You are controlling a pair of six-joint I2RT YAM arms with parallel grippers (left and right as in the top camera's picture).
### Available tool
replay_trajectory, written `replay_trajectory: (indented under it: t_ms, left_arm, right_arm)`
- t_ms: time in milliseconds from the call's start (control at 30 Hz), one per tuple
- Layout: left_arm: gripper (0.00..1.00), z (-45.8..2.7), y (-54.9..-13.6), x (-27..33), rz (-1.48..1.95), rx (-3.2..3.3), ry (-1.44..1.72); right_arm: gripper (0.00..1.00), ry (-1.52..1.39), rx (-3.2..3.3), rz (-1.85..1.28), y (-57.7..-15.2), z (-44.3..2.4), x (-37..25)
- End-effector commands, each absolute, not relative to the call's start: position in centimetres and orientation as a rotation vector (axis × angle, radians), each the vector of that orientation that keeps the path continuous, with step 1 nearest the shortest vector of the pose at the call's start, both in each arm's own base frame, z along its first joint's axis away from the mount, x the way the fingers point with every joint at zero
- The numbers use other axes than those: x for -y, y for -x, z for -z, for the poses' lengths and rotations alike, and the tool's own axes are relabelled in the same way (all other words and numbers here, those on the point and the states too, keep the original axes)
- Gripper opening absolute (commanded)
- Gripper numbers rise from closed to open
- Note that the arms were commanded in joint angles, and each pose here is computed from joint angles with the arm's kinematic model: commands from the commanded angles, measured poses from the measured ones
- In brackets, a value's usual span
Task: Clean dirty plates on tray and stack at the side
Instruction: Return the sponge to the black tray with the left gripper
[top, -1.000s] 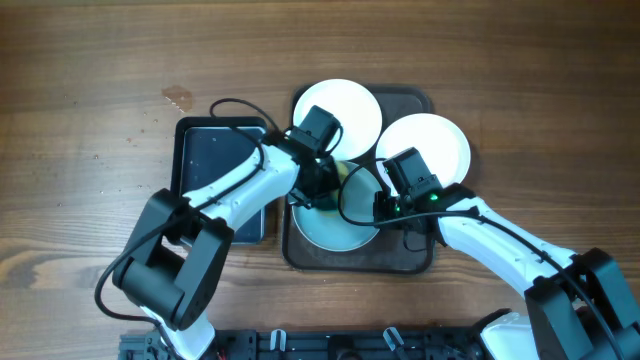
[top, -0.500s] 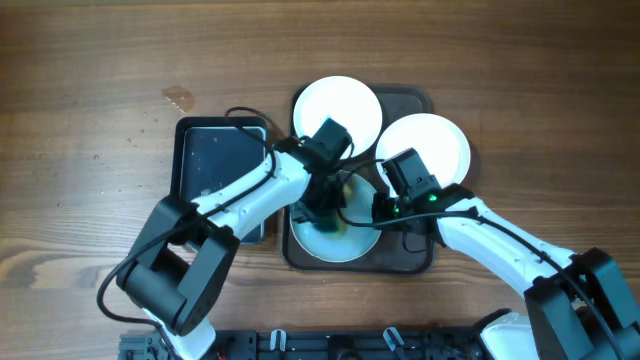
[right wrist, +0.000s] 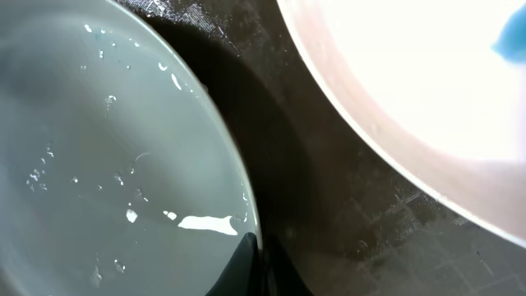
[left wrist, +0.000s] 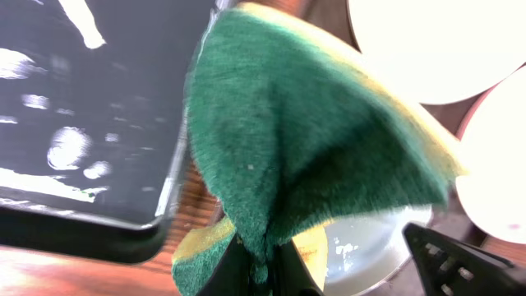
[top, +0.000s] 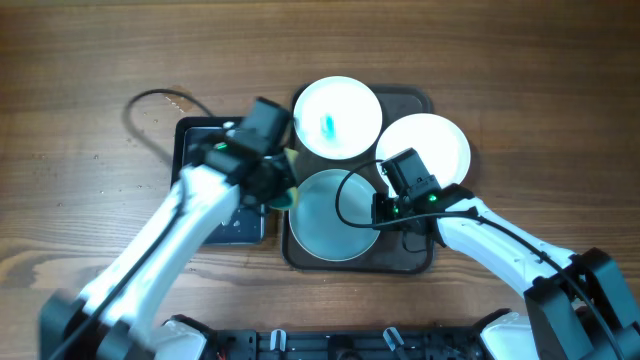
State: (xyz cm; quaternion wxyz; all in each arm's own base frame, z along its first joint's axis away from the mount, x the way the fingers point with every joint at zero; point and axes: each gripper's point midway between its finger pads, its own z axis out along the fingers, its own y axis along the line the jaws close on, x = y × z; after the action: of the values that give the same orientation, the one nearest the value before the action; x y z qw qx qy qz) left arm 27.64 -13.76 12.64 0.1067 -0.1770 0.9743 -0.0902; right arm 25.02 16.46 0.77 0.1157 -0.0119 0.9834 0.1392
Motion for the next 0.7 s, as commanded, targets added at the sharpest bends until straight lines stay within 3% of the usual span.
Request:
replay_trajectory:
  t_ms: [0,100,167,200,233,267,333,400,567,667]
  left_arm:
    - [0.04,-14.6,-28.0,6.3,0.052,-2.743,0.691]
    - [0.04,-13.2,-27.7,2.6,-0.057,-2.753,0.817]
    - [0.04,-11.1,-27.4,1.1,-0.097,-2.772,0.895]
    - [0.04,-10.1,-27.2,0.7,-0.107,-2.781,0.92]
    - [0.04,-8.6,-27.2,0.5,-0.106,-2.798,0.944]
    - [0.04,-7.6,-27.1,0.6,-0.101,-2.817,0.948]
    - [0.04,-6.7,-27.4,0.9,-0.084,-2.845,0.922]
    - [0.11,-6.7,-27.4,1.5,-0.039,-2.87,0.887]
    - [0.42,-10.1,-27.8,2.2,0.076,-2.833,0.812]
    - [0.53,-12.1,-27.7,2.4,0.144,-2.786,0.808]
  right_arm:
    - [0.04,0.129,-2.85,-0.37,-25.8,-1.0,-16.3]
    - [0.06,0.165,-2.843,-0.48,-25.6,-1.4,-17.7]
    - [0.25,0.183,-2.828,-0.564,-25.6,-1.8,-18.7]
    - [0.25,0.186,-2.817,-0.574,-25.8,-1.9,-18.9]
    - [0.19,0.182,-2.805,-0.567,-26.1,-2.0,-18.9]
    - [0.06,0.177,-2.801,-0.566,-26.2,-2.0,-18.9]
    - [0.04,0.176,-2.808,-0.565,-26.0,-2.0,-18.8]
    - [0.04,0.17,-2.828,-0.556,-25.6,-2.0,-18.6]
    - [0.04,0.148,-2.829,-0.386,-26.5,-4.4,-16.8]
    - [0.04,0.143,-2.83,-0.348,-27.2,-6.1,-16.7]
